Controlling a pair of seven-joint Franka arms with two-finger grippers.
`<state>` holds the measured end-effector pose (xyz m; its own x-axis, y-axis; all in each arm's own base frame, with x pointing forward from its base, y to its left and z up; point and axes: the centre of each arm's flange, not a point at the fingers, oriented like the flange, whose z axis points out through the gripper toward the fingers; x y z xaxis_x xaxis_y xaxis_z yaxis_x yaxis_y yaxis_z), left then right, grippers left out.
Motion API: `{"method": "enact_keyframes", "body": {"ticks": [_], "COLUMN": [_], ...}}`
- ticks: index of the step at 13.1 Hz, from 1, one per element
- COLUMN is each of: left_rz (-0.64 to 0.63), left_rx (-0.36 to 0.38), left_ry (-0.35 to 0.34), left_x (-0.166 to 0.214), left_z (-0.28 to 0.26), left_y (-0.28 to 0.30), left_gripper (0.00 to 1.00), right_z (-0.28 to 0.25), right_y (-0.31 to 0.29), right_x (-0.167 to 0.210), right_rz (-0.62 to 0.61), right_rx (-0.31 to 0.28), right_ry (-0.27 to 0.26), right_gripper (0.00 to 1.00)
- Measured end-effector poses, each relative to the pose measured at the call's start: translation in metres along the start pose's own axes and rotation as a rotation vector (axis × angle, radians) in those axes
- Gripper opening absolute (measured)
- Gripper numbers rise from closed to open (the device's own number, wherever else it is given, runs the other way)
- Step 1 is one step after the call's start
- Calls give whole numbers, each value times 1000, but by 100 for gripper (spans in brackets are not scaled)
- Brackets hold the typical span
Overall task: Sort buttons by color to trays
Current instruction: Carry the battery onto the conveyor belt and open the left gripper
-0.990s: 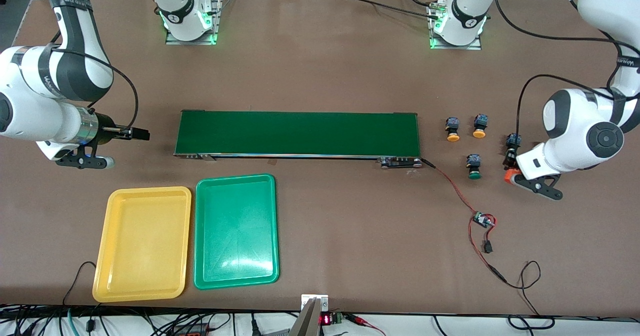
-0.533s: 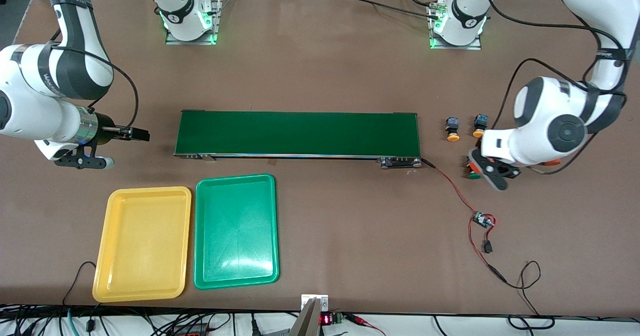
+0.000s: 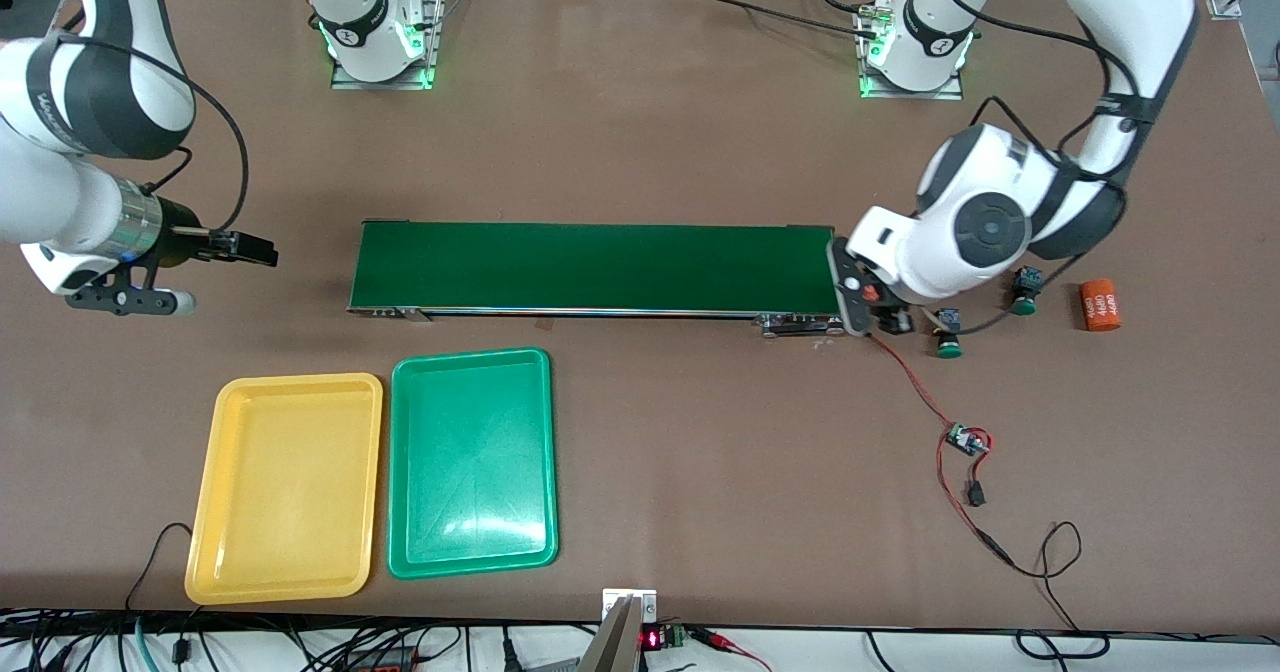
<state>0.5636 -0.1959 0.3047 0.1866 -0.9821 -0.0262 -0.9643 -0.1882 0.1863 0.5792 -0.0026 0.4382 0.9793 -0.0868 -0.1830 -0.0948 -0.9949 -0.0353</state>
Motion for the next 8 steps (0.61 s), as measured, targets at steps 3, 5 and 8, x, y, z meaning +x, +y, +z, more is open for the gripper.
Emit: {"method": "enact_keyframes", "body": {"ticks": [3, 5, 8], "left_rz": [70, 107, 178], "left_rx": [-48, -44, -40], "left_ry": [3, 21, 26], "left_x": [22, 34, 61], "left_z": [26, 42, 59], "left_y": [19, 31, 57], "left_gripper": [50, 50, 50], "right_z": [-2, -1, -1], "right_y": [3, 7, 27], "right_x": [0, 0, 0], "right_rz": [5, 11, 46], "right_rx": [1, 2, 8], "right_ry": [4, 2, -9], "right_gripper": [100, 100, 100]}}
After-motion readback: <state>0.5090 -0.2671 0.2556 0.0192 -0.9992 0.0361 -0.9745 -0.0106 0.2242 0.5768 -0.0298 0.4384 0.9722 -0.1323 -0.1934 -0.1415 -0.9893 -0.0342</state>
